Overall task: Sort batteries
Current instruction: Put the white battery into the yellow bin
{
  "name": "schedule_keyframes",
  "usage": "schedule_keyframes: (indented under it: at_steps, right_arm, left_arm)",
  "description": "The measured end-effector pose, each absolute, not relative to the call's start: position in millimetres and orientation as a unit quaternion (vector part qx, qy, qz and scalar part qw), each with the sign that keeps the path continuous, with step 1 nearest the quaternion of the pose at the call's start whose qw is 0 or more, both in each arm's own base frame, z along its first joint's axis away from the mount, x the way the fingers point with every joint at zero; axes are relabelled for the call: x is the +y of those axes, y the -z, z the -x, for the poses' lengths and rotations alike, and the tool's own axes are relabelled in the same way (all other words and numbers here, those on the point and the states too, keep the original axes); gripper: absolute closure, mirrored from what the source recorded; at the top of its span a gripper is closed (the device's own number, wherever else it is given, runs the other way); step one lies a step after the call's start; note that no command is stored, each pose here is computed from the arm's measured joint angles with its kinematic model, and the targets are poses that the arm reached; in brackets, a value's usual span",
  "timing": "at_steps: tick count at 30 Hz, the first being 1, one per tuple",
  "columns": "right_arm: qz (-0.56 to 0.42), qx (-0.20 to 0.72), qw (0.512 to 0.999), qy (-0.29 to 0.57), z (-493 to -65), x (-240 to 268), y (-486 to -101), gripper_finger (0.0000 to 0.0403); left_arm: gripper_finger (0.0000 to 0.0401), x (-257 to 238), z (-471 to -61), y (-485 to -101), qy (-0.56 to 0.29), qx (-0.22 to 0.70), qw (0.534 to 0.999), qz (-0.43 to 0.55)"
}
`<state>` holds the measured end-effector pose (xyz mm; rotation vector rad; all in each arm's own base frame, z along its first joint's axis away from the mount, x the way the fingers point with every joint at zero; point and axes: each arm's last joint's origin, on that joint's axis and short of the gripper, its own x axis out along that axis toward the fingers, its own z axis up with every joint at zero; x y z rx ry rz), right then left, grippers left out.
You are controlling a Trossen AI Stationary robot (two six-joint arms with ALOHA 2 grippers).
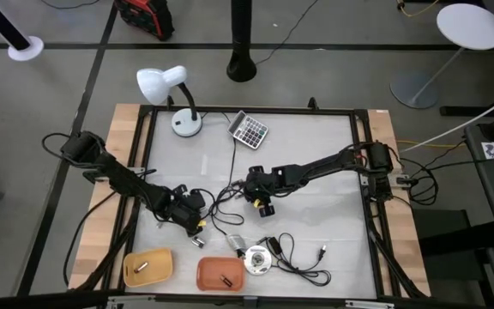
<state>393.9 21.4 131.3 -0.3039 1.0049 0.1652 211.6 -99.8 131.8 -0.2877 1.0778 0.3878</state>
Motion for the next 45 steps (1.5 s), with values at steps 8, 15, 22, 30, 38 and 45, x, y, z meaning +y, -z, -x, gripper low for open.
schedule_keyframes:
  at_steps: [8,15,22,30,38,45]
  right_arm:
    - [0.145,0.482,0.860,-0.081,-393.4,21.9,-130.4,0.0352]
    - [0.129,0.480,0.863,-0.095,-393.3,22.9,-131.1,0.0389]
    - [0.122,0.491,0.857,-0.098,-395.1,23.7,-135.3,0.0389]
    - [0.124,0.497,0.853,-0.101,-402.4,24.5,-149.6,0.0400]
    - [0.124,0.507,0.847,-0.102,-406.3,24.7,-161.7,0.0400]
    - [0.123,0.508,0.846,-0.102,-406.3,24.7,-161.9,0.0398]
  left_arm:
    - [0.0383,-102.0,-215.0,-133.1,-0.170,0.498,0.837,0.148]
    - [0.0383,-106.2,-220.0,-135.4,-0.143,0.484,0.845,0.174]
    - [0.0383,-108.1,-222.8,-144.0,-0.115,0.463,0.859,0.183]
    - [0.0383,-104.9,-215.5,-174.9,-0.077,0.421,0.879,0.211]
    - [0.0373,-104.9,-200.5,-206.7,0.011,0.410,0.862,0.299]
    - [0.0376,-113.5,-182.4,-227.6,0.052,0.418,0.799,0.430]
